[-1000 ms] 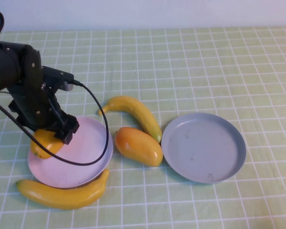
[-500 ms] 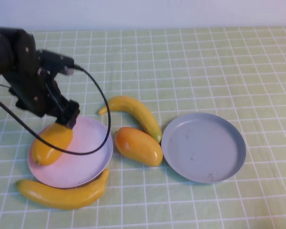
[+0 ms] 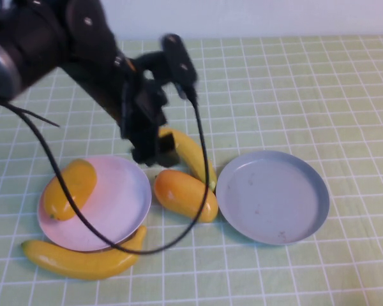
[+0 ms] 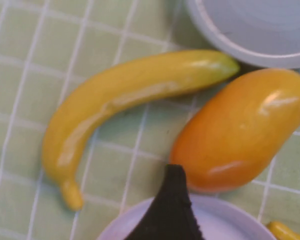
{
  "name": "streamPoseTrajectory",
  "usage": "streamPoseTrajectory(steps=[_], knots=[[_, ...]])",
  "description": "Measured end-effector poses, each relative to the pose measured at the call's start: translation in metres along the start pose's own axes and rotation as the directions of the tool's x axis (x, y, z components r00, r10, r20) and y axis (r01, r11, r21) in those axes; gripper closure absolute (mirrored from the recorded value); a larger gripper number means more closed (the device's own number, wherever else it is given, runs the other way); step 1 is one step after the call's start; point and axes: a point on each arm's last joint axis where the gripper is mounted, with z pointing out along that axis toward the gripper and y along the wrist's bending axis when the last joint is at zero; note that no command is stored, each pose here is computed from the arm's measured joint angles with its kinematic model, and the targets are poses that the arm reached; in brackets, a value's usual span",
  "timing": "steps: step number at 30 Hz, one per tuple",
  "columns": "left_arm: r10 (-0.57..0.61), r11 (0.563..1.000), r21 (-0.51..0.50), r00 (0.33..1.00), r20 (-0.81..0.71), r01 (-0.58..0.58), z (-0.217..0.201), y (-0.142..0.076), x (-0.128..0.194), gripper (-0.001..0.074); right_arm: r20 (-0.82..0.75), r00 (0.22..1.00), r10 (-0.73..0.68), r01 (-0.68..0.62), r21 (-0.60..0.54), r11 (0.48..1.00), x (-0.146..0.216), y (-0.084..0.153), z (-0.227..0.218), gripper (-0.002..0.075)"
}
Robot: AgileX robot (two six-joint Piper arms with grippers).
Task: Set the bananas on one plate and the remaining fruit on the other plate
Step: Put one type of fruit in the left plate
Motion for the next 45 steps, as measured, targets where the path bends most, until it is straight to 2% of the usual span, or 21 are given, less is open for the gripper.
streamPoseTrajectory(steps=[3, 6, 8, 11, 21, 32, 36, 41, 45], knots=[[0.186, 0.981, 0.053, 0.983, 0.002, -0.186, 0.017, -0.016, -0.016, 0.0185, 0.0, 1.0, 0.0, 0.0, 0.0, 1.0, 0.0, 0.0, 0.0, 0.0743], [0.347, 0.933, 0.103, 0.938, 0.001, -0.346, 0.038, -0.027, -0.026, 0.0193, 0.0, 1.0, 0.0, 0.0, 0.0, 1.0, 0.0, 0.0, 0.0, 0.0743], [0.42, 0.9, 0.136, 0.908, -0.009, -0.415, 0.053, -0.033, -0.029, 0.0193, 0.0, 1.0, 0.0, 0.0, 0.0, 1.0, 0.0, 0.0, 0.0, 0.0743], [0.466, 0.874, 0.174, 0.884, -0.032, -0.454, 0.071, -0.036, -0.029, 0.0195, 0.0, 1.0, 0.0, 0.0, 0.0, 1.0, 0.0, 0.0, 0.0, 0.0743], [0.531, 0.836, 0.214, 0.844, -0.075, -0.506, 0.105, -0.032, -0.021, 0.0196, 0.0, 1.0, 0.0, 0.0, 0.0, 1.0, 0.0, 0.0, 0.0, 0.0743], [0.544, 0.829, 0.221, 0.833, -0.104, -0.514, 0.123, -0.029, -0.017, 0.0196, 0.0, 1.0, 0.0, 0.0, 0.0, 1.0, 0.0, 0.0, 0.0, 0.0743], [0.543, 0.829, 0.227, 0.833, -0.105, -0.511, 0.123, -0.029, -0.017, 0.0223, 0.0, 1.0, 0.0, 0.0, 0.0, 1.0, 0.0, 0.0, 0.0, 0.0743], [0.51, 0.846, 0.249, 0.851, -0.125, -0.471, 0.12, -0.031, -0.015, 0.0223, 0.0, 1.0, 0.0, 0.0, 0.0, 1.0, 0.0, 0.0, 0.0, 0.0743], [0.428, 0.889, 0.249, 0.89, -0.158, -0.384, 0.103, -0.033, -0.015, 0.0223, 0.0, 1.0, 0.0, 0.0, 0.0, 1.0, 0.0, 0.0, 0.0, 0.0743]])
